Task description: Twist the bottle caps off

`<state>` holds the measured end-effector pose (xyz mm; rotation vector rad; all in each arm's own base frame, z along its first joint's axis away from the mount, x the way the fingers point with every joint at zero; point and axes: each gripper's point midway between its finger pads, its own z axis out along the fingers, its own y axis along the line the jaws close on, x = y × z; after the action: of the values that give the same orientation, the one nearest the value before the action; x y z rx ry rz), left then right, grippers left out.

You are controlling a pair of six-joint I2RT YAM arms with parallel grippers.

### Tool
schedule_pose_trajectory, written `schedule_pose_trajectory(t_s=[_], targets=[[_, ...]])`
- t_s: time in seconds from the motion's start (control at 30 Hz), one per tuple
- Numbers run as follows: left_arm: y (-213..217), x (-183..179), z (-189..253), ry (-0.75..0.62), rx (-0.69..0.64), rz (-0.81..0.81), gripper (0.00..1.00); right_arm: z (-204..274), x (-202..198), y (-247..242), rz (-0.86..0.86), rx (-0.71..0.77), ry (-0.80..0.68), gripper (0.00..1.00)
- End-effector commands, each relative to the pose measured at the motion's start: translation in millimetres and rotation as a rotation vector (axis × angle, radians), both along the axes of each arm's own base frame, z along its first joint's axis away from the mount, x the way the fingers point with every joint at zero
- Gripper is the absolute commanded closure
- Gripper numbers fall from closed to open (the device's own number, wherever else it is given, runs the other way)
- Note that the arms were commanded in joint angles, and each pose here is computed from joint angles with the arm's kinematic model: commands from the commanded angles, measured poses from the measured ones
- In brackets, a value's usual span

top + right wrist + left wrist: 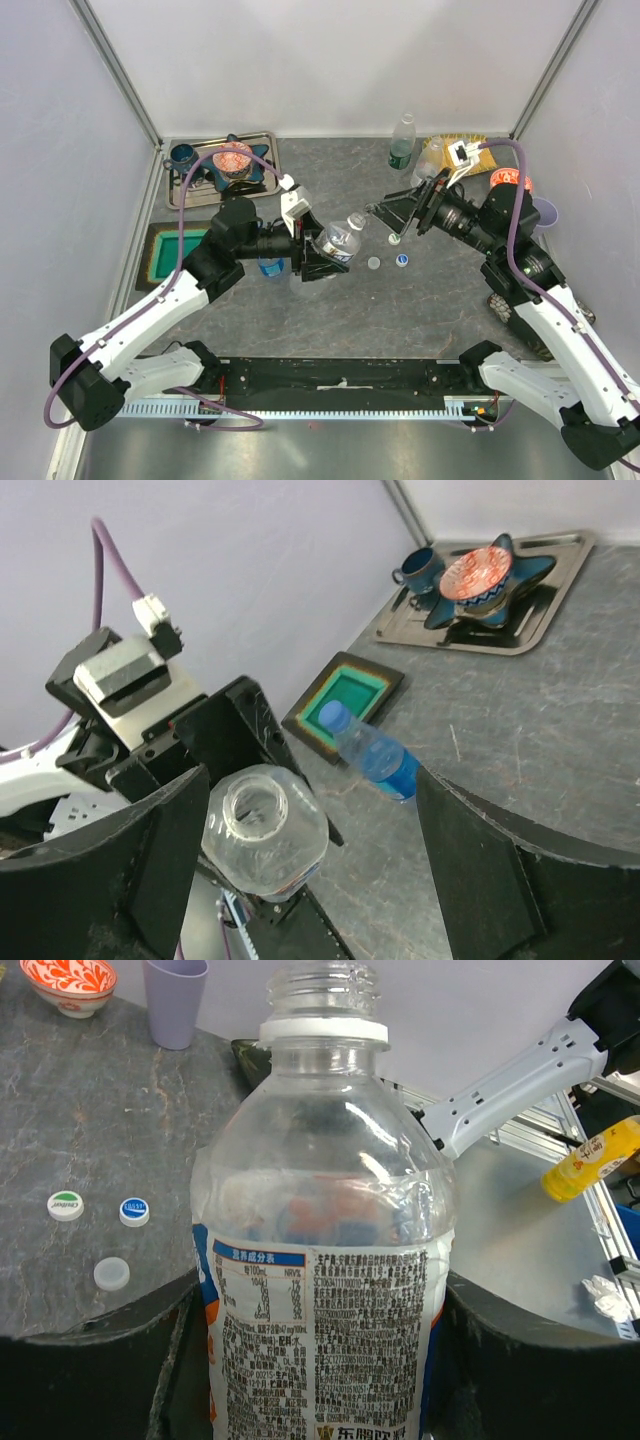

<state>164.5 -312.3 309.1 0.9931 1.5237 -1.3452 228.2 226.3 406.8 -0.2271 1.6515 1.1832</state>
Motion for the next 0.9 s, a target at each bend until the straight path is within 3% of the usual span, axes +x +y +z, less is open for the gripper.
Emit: schedule_pose_trajectory(t_s=[0.0, 0.33, 0.53, 0.63, 0.77, 0.87], targets=[[-9, -3, 30, -0.077, -0.068, -0.057, 0.44, 6, -17, 10, 0.094, 0.022, -0.029, 0.1], [-21, 11, 25, -0.057, -0.051, -0.044, 0.43, -8, -14, 23, 0.125, -0.024, -0.02, 0.12], [-24, 16, 25, -0.063, -0.048, -0.034, 0.43, -22, -10, 31, 0.134, -0.063, -0.004, 0.19], [-26, 15, 25, -0.06, -0.048, -0.041, 0.43, -27, -7, 33, 0.133, -0.072, 0.007, 0.29], [-27, 14, 24, -0.062, -0.046, -0.045, 0.43, -32, -5, 37, 0.143, -0.077, 0.022, 0.55], [-26, 16, 24, -0.069, -0.046, -0.028, 0.43, -34, -7, 40, 0.166, -0.072, 0.033, 0.58]])
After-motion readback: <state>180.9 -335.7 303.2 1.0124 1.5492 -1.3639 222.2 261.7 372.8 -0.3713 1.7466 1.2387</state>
